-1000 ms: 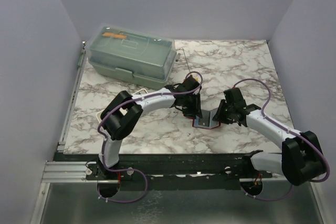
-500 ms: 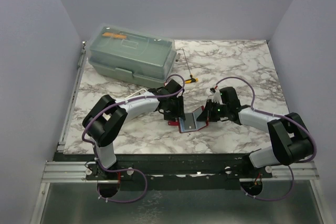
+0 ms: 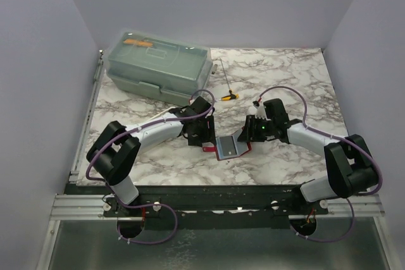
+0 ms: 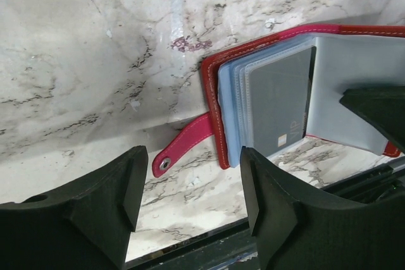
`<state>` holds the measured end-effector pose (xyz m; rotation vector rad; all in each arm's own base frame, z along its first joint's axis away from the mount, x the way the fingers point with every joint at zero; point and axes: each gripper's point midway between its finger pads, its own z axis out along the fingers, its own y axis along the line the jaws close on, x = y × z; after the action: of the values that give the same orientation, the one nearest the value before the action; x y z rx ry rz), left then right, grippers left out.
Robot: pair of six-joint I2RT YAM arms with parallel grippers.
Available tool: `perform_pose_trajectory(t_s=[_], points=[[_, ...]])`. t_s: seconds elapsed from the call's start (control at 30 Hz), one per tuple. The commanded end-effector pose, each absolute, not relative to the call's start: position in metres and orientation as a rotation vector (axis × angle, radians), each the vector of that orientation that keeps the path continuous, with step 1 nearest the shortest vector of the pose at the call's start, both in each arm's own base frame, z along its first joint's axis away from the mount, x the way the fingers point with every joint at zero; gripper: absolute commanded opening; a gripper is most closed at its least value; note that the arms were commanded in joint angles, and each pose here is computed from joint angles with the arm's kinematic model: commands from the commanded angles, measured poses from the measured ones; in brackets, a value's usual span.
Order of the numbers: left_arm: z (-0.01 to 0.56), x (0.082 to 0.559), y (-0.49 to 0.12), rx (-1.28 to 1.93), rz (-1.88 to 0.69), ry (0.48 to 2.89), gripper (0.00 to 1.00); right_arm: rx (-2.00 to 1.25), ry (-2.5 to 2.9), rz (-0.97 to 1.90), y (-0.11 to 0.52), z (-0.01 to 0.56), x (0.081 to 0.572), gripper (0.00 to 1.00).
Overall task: Put the credit cards into the card holder
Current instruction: Open the card holder at the center of the board.
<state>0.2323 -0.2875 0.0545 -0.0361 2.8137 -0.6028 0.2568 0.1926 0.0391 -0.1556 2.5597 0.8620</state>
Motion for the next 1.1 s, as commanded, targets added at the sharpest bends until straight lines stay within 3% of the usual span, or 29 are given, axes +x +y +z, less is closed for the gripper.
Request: perform_pose_trajectory(t_s=[0.0,0.17,0.37,0.53,0.67,0.73,0.87,1.07], points=[[0.043,0.223,-0.284,-0.021,-0.583,2.867,0.61,-0.127,2.628,0.715,0.176,0.037,0.258,0.48],[0.040,0.218,-0.285,-0.002,-0.603,2.886,0.53,-0.114,2.653,0.538,0.160,0.044,0.263,0.58],[0.037,0.216,-0.284,0.000,-0.605,2.894,0.27,-0.162,2.634,0.279,0.161,0.078,0.268,0.80],[0.047,0.217,-0.287,0.014,-0.639,2.870,0.12,-0.243,2.591,0.217,0.184,0.105,0.263,0.81],[0.056,0.219,-0.291,0.021,-0.670,2.848,0.03,-0.350,2.574,0.330,0.221,0.115,0.250,0.72],[0.061,0.221,-0.293,0.020,-0.686,2.838,0.00,-0.418,2.574,0.526,0.247,0.113,0.239,0.61],[0.071,0.224,-0.296,0.018,-0.714,2.812,0.00,-0.438,2.560,0.823,0.281,0.103,0.223,0.45],[0.083,0.224,-0.300,0.018,-0.758,2.791,0.00,-0.455,2.571,0.900,0.294,0.086,0.222,0.27]])
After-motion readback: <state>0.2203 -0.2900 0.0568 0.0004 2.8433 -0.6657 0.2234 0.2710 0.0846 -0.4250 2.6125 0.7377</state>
